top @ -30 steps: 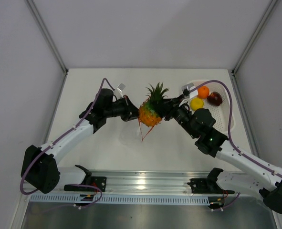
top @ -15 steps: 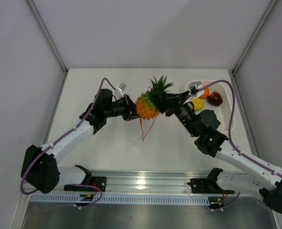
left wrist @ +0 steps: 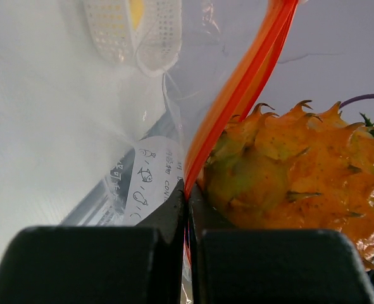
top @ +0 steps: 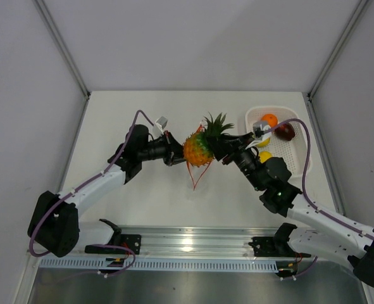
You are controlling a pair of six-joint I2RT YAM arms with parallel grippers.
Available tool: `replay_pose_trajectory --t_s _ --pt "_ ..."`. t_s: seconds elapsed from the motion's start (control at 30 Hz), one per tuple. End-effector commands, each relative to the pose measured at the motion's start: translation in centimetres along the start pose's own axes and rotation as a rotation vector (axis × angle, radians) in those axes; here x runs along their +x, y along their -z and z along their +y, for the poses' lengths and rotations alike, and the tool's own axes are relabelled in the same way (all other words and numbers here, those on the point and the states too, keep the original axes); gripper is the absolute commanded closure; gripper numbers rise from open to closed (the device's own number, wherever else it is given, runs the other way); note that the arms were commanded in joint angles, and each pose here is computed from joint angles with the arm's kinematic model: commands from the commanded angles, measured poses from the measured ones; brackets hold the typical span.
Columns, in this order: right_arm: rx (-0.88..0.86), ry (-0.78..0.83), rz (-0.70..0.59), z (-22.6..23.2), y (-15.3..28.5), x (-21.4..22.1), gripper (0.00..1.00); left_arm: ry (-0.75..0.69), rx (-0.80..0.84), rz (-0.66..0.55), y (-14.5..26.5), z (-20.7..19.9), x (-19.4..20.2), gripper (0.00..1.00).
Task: Place the food in the zip-top bag and seal the zipper
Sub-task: Place the fake fruit in the zipper food storage bag.
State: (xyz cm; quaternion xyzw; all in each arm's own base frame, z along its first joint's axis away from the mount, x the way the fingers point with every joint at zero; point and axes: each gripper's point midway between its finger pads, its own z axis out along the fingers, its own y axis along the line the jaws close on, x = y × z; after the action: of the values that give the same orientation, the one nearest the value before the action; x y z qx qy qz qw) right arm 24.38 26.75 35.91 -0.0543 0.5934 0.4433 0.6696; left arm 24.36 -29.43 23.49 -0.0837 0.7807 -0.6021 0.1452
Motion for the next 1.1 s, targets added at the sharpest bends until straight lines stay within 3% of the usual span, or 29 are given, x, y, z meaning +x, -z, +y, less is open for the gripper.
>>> replay_pose_trajectory --t_s 0.0,0.43,0.73,1.07 --pt "0.031 0.055 0.027 -0.5 1.0 0.2 1.00 -0.048 0.104 -0.011 0.5 -2.9 -0.2 0.99" --pt "0.085 0.254 0.257 -1.4 2.6 5.9 1.00 -0.134 0.010 -0.167 2.2 -2.7 -1.6 1.00" --pt "0.131 0.391 0.310 -1.6 2.9 7.1 1.00 -0.244 -0.121 -0.236 3.5 -2.8 -2.3 0.99" --pt "0.194 0.459 0.355 -2.4 3.4 7.1 1.00 -0.261 -0.186 -0.279 4.0 -2.2 -2.7 0.99"
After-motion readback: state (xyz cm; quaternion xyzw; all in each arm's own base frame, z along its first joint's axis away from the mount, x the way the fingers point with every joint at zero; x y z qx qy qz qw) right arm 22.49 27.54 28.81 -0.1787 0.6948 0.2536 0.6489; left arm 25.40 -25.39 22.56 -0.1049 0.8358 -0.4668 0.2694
